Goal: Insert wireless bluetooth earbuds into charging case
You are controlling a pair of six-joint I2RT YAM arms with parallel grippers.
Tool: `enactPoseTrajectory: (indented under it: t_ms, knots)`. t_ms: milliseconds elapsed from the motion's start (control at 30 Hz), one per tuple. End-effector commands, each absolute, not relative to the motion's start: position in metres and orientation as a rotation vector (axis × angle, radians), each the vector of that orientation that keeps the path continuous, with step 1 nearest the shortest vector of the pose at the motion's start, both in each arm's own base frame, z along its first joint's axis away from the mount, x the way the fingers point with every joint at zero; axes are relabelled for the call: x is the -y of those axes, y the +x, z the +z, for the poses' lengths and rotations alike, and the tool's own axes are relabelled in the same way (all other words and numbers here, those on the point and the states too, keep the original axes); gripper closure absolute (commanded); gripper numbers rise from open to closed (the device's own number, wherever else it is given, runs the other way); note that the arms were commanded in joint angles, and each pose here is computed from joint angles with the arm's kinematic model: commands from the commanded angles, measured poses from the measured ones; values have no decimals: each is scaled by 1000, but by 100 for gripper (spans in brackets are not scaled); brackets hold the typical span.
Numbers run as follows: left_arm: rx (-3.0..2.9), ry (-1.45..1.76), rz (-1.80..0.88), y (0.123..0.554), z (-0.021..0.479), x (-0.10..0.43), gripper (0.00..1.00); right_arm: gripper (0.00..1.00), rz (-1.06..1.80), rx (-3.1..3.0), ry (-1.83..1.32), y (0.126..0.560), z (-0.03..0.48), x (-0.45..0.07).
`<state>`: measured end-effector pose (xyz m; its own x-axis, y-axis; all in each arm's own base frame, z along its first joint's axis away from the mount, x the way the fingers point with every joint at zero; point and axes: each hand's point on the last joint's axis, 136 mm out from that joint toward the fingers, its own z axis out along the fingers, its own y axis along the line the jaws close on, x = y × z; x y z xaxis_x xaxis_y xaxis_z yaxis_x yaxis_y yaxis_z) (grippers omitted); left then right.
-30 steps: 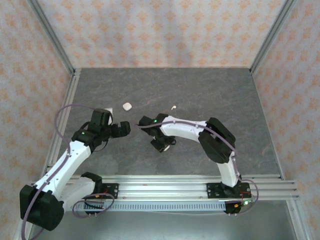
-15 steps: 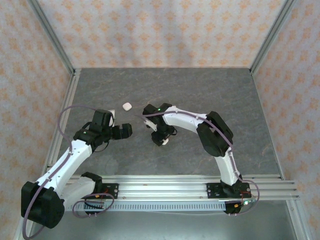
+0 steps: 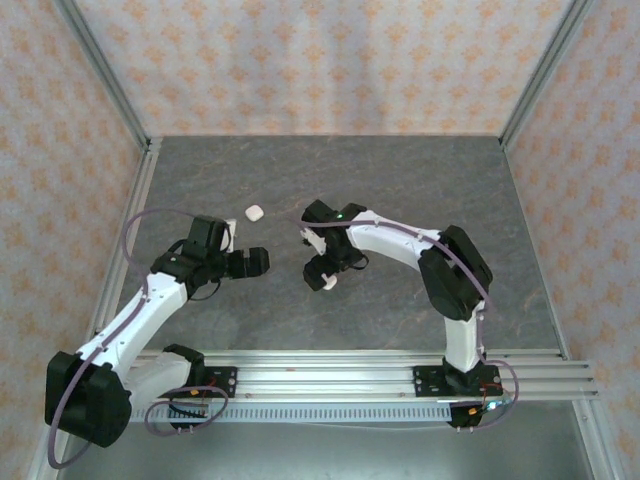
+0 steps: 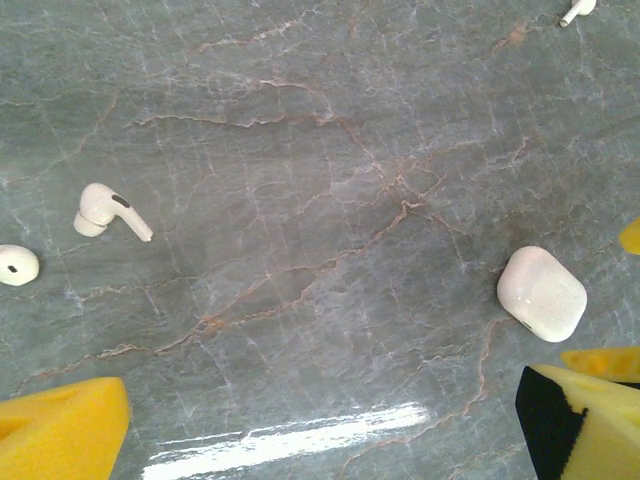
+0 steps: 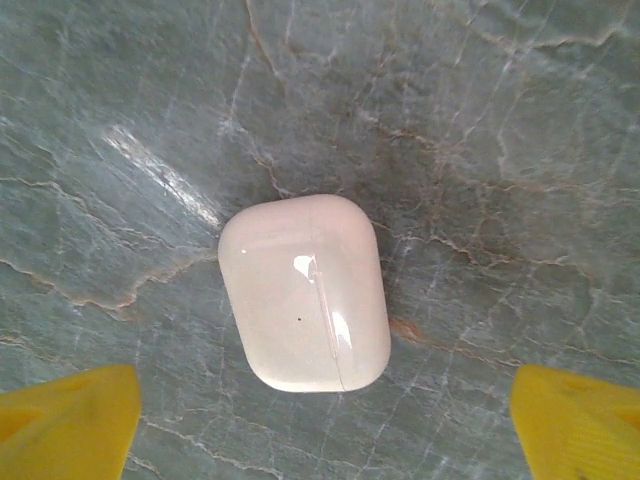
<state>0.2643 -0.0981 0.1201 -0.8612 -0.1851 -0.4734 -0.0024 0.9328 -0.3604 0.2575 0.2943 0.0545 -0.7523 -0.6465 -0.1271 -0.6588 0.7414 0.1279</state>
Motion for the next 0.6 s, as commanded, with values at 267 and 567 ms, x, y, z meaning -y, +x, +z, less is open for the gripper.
enactPoseTrajectory:
  t_ms: [267, 567]
  knots:
    - [-2574, -100, -563, 268, 125, 112, 0, 8, 267, -2835, -1058, 263, 30, -305]
    - [-2590, -63, -581, 264, 120, 115, 9, 29, 249, -2803, -1124, 255, 14, -303]
